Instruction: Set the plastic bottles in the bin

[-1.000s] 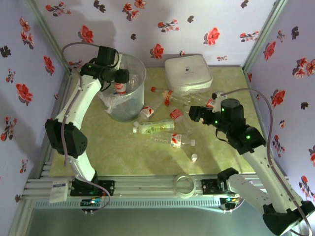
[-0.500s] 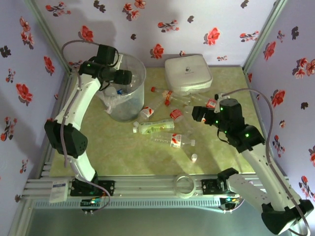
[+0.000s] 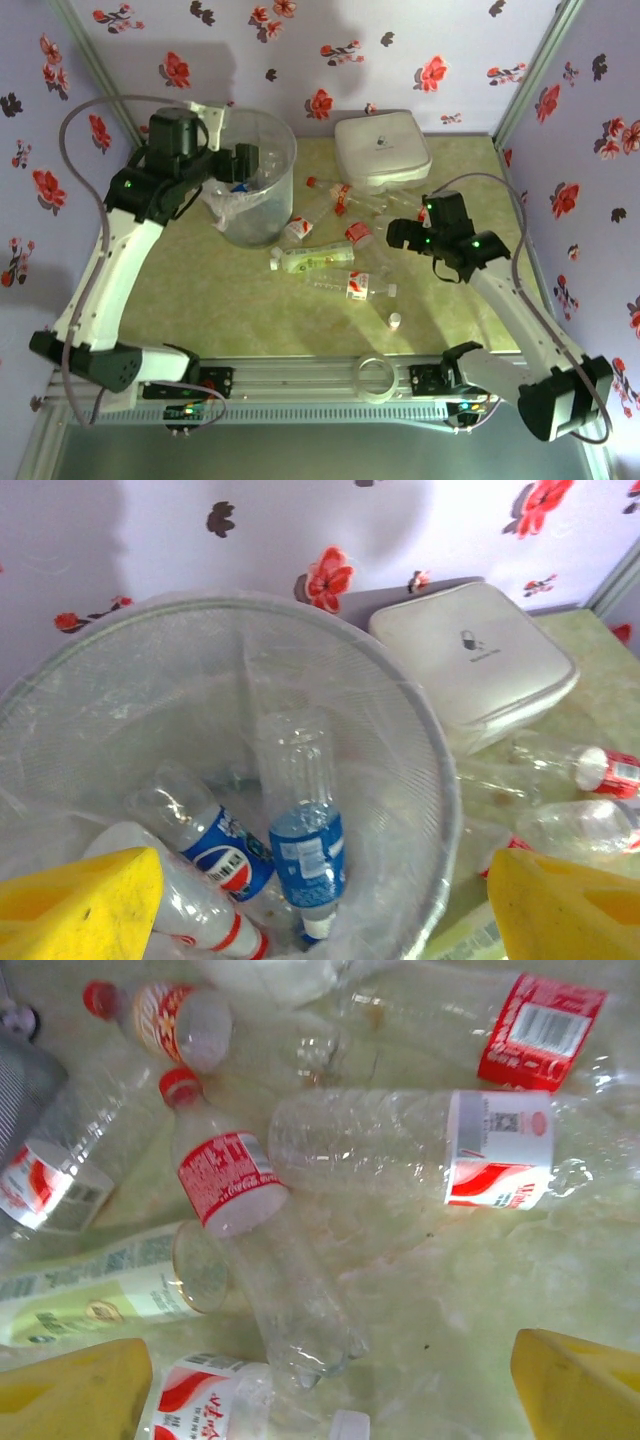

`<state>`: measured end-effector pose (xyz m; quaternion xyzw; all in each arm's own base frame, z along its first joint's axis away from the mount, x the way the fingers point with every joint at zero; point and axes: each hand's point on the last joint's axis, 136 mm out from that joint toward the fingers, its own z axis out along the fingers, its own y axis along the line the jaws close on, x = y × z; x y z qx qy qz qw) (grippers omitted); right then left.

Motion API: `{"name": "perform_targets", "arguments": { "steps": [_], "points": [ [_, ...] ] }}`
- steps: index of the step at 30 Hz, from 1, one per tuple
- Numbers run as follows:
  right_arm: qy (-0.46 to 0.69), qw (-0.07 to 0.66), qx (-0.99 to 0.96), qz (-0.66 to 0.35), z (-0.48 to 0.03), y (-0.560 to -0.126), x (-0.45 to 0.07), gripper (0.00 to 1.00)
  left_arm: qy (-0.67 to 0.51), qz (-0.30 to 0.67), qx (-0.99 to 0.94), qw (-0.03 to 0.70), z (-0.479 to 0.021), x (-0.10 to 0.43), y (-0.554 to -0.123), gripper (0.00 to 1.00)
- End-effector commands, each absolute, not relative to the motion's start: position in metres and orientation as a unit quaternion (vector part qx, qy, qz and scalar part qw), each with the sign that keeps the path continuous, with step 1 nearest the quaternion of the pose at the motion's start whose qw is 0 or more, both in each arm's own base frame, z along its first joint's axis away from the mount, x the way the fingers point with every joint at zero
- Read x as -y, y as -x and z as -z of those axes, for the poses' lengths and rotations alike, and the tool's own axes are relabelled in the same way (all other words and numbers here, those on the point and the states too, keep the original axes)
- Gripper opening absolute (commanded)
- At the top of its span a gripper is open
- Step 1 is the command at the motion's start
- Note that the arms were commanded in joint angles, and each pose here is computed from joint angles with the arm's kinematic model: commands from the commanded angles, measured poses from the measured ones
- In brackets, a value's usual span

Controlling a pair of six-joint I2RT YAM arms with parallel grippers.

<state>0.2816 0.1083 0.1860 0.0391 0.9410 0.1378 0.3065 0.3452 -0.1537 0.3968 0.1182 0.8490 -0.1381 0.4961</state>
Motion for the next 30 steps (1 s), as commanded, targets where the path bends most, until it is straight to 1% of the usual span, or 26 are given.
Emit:
{"name": "perform_targets", "arguments": {
  "steps": [1, 5, 7, 9, 13, 18, 20, 24, 28, 30],
  "points": [
    [-0.019, 0.266, -0.953, -0.142, -0.165, -0.277, -0.117, 0.90, -0.115, 0.182, -0.841, 0.497, -0.395, 0.166, -0.329, 0.85],
    [-0.036, 0.266, -0.959, -0.086, -0.154, -0.285, -0.100, 0.86, -0.106, 0.240, -0.834, 0.485, -0.380, 0.178, -0.308, 0.85],
    [-0.092, 0.268, -0.957, -0.063, -0.154, -0.292, -0.079, 0.85, -0.095, 0.267, -0.834, 0.473, -0.367, 0.184, -0.302, 0.85],
    [-0.162, 0.274, -0.943, -0.095, -0.154, -0.302, -0.068, 0.87, -0.077, 0.291, -0.834, 0.464, -0.351, 0.188, -0.300, 0.85],
    [-0.297, 0.293, -0.895, -0.156, -0.145, -0.318, -0.037, 0.99, -0.047, 0.314, -0.842, 0.436, -0.319, 0.195, -0.302, 0.84],
    [-0.444, 0.325, -0.801, -0.235, -0.138, -0.338, 0.004, 0.99, -0.033, 0.342, -0.845, 0.409, -0.295, 0.207, -0.297, 0.85],
    [-0.480, 0.331, -0.772, -0.255, -0.136, -0.342, 0.007, 0.99, -0.032, 0.342, -0.848, 0.404, -0.289, 0.207, -0.294, 0.85],
    [-0.545, 0.315, -0.719, -0.295, -0.118, -0.349, 0.007, 0.99, -0.034, 0.338, -0.846, 0.411, -0.291, 0.203, -0.290, 0.85],
    [-0.577, 0.288, -0.691, -0.328, -0.108, -0.362, 0.000, 0.99, -0.043, 0.340, -0.837, 0.426, -0.308, 0.201, -0.286, 0.84],
    [-0.573, 0.282, -0.692, -0.337, -0.105, -0.369, -0.006, 0.98, -0.046, 0.338, -0.831, 0.439, -0.318, 0.197, -0.284, 0.84]
  ]
}}
